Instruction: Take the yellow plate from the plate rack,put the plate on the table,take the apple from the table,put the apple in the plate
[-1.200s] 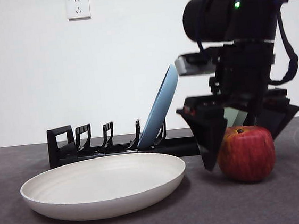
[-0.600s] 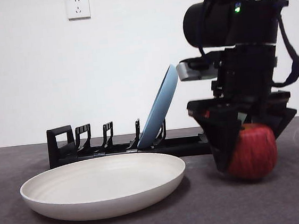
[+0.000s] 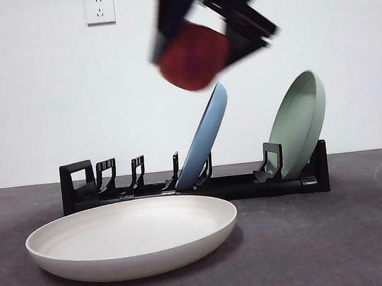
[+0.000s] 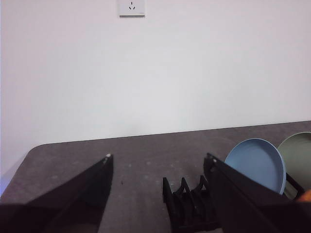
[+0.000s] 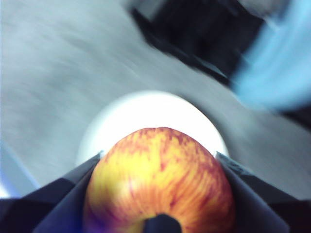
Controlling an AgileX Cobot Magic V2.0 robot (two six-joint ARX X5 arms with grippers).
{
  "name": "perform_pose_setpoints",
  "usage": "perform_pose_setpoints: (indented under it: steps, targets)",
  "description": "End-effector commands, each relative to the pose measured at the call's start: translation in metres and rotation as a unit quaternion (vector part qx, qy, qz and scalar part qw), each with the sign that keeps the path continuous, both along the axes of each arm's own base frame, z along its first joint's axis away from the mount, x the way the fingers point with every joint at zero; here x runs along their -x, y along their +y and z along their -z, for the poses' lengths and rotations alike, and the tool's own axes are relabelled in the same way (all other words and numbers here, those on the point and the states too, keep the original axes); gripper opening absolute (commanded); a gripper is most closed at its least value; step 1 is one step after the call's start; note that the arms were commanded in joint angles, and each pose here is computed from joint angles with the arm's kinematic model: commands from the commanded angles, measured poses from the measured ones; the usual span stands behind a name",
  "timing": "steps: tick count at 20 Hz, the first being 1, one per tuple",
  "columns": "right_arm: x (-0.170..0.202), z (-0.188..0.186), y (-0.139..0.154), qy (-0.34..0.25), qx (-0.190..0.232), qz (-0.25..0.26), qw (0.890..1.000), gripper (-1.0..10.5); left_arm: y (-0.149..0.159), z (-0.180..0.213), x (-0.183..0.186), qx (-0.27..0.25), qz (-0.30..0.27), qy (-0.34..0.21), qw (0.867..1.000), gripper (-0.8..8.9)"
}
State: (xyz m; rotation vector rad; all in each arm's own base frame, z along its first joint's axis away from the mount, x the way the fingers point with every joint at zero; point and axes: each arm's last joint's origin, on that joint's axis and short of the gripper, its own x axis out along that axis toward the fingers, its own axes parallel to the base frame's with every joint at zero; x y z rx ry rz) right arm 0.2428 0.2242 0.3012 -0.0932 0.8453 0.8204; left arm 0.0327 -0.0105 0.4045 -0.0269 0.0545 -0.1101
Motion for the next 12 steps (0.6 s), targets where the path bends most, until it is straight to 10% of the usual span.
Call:
perform_pose_setpoints:
  steps: [1, 12]
  targets:
    - [-0.002, 0.004, 0.023, 0.002, 0.006, -0.013, 1.000, -0.1, 0.000, 0.002, 0.000, 0.000, 0.001, 0.002, 1.000, 3.14]
    - [-0.006, 0.101, 0.087, 0.037, 0.147, -0.057, 0.987, -0.1, 0.001, 0.008, 0.000, -0.010, 0.000, 0.024, 1.000, 3.14]
